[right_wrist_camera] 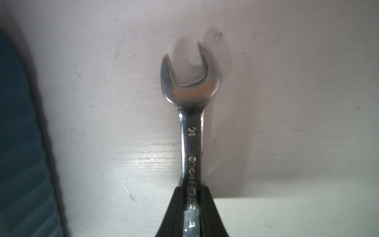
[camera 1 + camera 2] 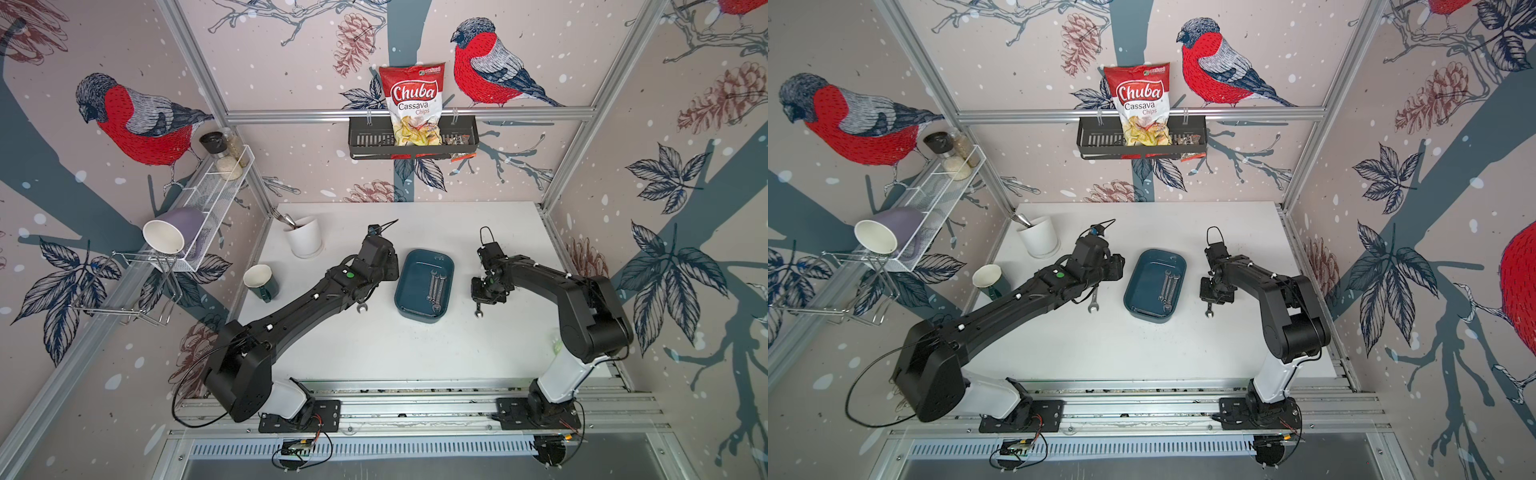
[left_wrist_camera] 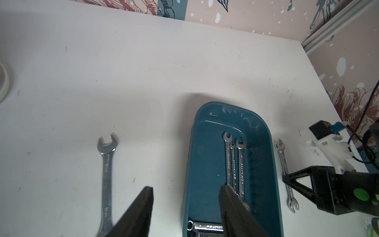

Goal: Take out the wrench from the storage box
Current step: Place the wrench at the center of the board.

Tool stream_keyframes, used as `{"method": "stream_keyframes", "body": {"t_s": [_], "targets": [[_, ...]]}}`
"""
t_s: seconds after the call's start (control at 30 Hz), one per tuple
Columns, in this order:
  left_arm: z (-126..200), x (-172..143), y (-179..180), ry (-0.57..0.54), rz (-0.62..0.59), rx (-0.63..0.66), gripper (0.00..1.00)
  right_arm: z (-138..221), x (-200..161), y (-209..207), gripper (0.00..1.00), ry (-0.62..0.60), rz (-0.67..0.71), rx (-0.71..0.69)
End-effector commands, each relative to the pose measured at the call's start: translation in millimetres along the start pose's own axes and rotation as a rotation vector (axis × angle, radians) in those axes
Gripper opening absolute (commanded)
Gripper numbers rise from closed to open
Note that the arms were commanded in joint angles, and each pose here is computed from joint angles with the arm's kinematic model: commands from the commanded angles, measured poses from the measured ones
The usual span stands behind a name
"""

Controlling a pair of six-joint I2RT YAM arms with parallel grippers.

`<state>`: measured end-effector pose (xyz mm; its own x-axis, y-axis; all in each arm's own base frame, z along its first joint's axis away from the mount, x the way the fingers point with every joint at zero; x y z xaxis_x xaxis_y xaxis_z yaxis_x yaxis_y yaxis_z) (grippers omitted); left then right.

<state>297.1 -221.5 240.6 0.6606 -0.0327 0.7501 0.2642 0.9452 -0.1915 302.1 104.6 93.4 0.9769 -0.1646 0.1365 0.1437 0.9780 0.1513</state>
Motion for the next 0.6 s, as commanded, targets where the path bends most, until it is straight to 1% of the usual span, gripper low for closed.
{"method": "stream_keyframes", "body": {"t_s": [0.0, 0.07, 0.1, 0.23, 0.33, 0.57], "targets": [[-7, -4, -20, 0.047, -0.072, 0.027, 0.55, -4, -2, 4, 0.23, 0.000, -0.003, 0.024], [-15, -7, -34, 0.083, -0.117, 0.035, 0.52, 2, -3, 4, 0.35, -0.010, -0.003, 0.027], [-18, -8, -40, 0.097, -0.134, 0.032, 0.52, 4, -3, 4, 0.39, -0.015, -0.005, 0.028], [-33, -13, -60, 0.148, -0.194, 0.024, 0.48, 24, -1, 4, 0.47, -0.059, -0.008, 0.034], [-45, -18, -73, 0.187, -0.235, 0.015, 0.47, 44, 0, 5, 0.50, -0.102, -0.011, 0.047], [-83, -32, -94, 0.273, -0.310, 0.014, 0.47, 82, -6, 3, 0.51, -0.188, -0.020, 0.082]]}}
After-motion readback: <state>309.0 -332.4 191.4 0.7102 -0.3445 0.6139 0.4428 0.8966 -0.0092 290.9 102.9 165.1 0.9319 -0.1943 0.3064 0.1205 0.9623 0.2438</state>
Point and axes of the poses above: each gripper's point midway between its finger pads, its own z axis back along the fingers, its own y axis along the line the jaws close on, x = y × z, the point moved 8 cm from there along z, back along the fingers, and after that the axes turned 6 degrees about -z, right-handed, at the moved point
